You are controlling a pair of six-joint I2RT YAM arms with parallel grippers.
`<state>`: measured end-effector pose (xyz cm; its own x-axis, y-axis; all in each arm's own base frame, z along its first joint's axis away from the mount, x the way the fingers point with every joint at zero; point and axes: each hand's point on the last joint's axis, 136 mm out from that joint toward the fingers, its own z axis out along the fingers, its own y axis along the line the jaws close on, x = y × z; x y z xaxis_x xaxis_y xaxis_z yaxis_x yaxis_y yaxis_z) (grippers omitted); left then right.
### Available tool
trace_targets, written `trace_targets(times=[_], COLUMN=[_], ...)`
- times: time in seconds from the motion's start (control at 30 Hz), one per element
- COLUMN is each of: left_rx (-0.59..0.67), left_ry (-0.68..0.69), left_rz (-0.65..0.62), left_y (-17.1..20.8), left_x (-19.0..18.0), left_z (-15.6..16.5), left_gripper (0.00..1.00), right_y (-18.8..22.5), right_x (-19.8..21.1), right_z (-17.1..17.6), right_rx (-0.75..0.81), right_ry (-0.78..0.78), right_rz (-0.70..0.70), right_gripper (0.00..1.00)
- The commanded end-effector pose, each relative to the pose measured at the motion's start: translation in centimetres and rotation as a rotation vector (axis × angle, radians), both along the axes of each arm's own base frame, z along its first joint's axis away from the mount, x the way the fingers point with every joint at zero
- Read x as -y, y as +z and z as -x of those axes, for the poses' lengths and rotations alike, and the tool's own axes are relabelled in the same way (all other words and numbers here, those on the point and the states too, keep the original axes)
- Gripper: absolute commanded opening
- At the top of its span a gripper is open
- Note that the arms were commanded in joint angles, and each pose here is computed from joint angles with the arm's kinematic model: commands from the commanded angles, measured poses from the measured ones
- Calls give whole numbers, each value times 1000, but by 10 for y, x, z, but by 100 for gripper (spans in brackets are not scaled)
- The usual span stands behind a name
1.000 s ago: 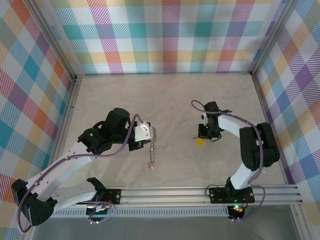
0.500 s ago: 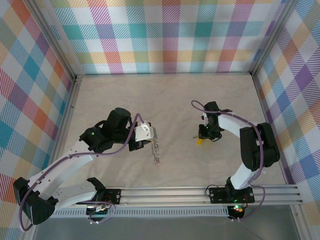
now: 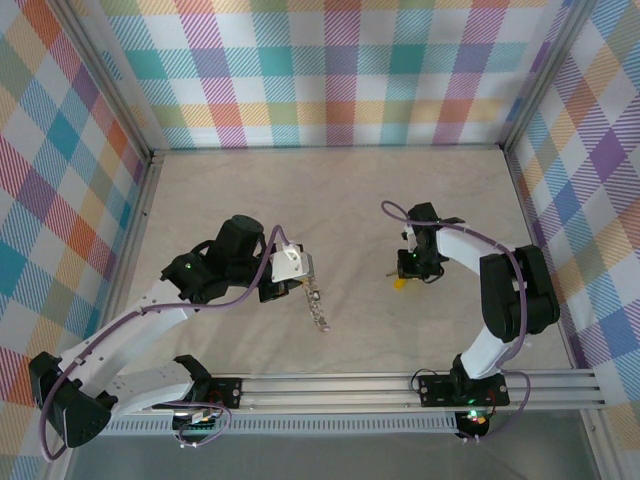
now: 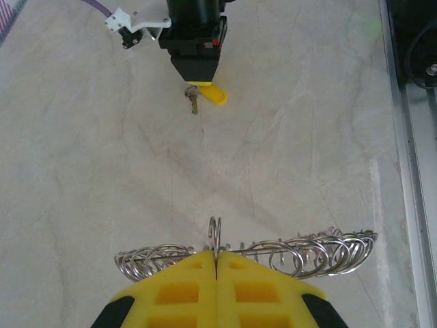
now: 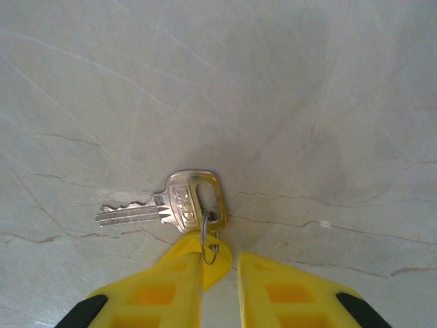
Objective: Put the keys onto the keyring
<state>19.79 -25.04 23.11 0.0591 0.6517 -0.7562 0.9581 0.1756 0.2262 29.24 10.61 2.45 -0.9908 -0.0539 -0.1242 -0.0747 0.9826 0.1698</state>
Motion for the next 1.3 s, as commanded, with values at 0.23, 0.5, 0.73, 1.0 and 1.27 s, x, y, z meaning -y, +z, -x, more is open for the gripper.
trace_targets(times=[0.23, 0.5, 0.73, 1.0, 1.27], left_rx=[8, 3, 7, 9, 8], left_ry=[3, 3, 6, 7, 4], left_rz=[38, 46, 45, 46, 48], left_y=[13, 11, 12, 13, 14], left_x=[4, 4, 4, 4, 5], left_z=[-5, -4, -5, -5, -6], left_gripper=[0, 0, 0, 0, 0], right_y=[3, -2, -4, -6, -4], right_x=[-4, -4, -4, -3, -2], right_z=[-8, -2, -3, -4, -5], right_rx=[6, -15, -17, -20, -5], right_ry=[30, 27, 23, 18, 24], right_rz=[1, -3, 0, 9, 11], right_gripper=[11, 18, 16, 16, 16])
